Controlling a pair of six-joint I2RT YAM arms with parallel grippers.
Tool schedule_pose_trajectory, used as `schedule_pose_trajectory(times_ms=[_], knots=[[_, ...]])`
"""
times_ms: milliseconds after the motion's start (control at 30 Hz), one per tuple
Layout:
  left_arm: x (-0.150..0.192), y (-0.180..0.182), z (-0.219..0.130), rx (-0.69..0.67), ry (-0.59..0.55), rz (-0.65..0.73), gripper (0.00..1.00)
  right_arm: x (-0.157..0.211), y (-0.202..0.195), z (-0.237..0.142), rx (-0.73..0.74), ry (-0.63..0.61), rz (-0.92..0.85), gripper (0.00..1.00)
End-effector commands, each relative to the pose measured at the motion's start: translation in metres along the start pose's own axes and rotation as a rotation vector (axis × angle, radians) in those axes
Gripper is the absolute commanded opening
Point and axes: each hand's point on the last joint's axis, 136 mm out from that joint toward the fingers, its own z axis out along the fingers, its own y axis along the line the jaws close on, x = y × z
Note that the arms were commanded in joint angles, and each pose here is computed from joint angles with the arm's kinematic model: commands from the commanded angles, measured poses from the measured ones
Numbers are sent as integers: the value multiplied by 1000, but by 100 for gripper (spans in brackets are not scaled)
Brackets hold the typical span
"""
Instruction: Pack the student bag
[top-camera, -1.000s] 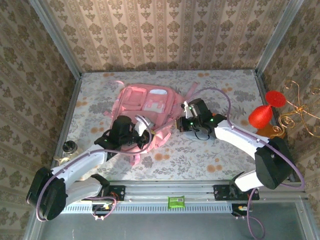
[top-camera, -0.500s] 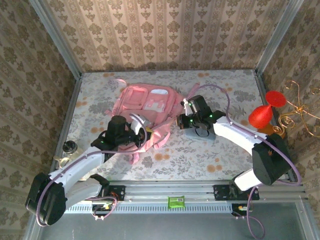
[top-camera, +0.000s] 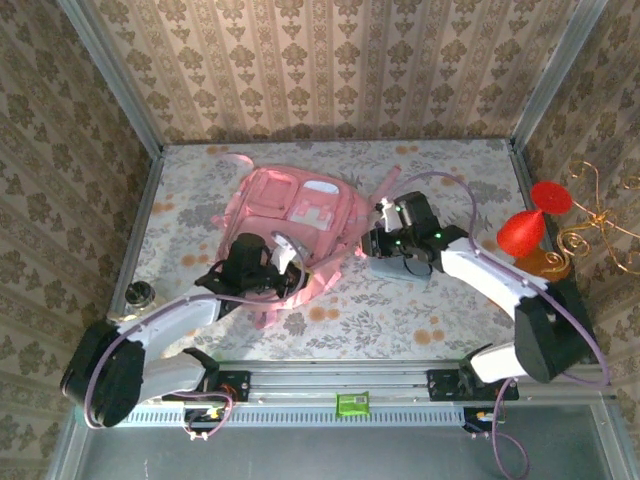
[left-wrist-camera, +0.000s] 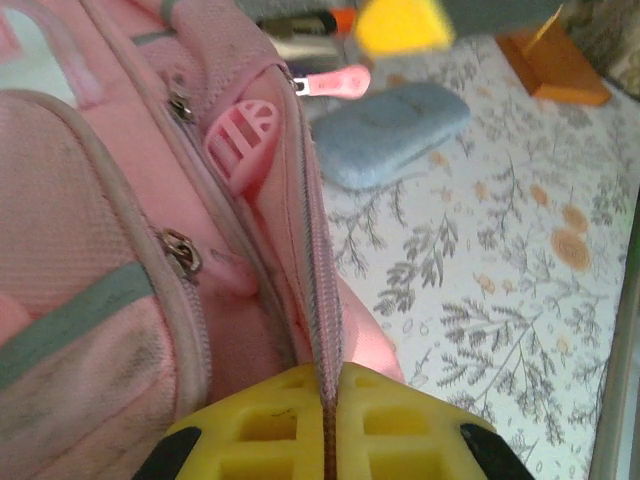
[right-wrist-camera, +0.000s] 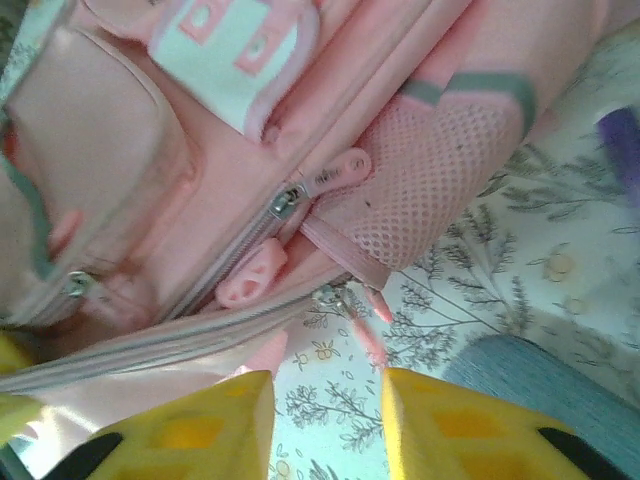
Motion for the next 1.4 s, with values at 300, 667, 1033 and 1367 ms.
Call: schedule_pose_trajectory(times_ms=[300, 667, 1033, 1367], knots=[[-24, -6, -13, -60, -73, 27, 53, -16, -8, -7, 74, -104, 61, 46], [-20, 125, -120, -665, -251, -540, 85, -14, 32, 48, 119, -6, -188, 55], [11, 174, -131, -798, -189, -703, 91, -19, 26, 82, 108, 170, -571, 64], [9, 172, -97, -667, -120, -740, 91, -9, 16, 91, -75, 288, -749, 62]])
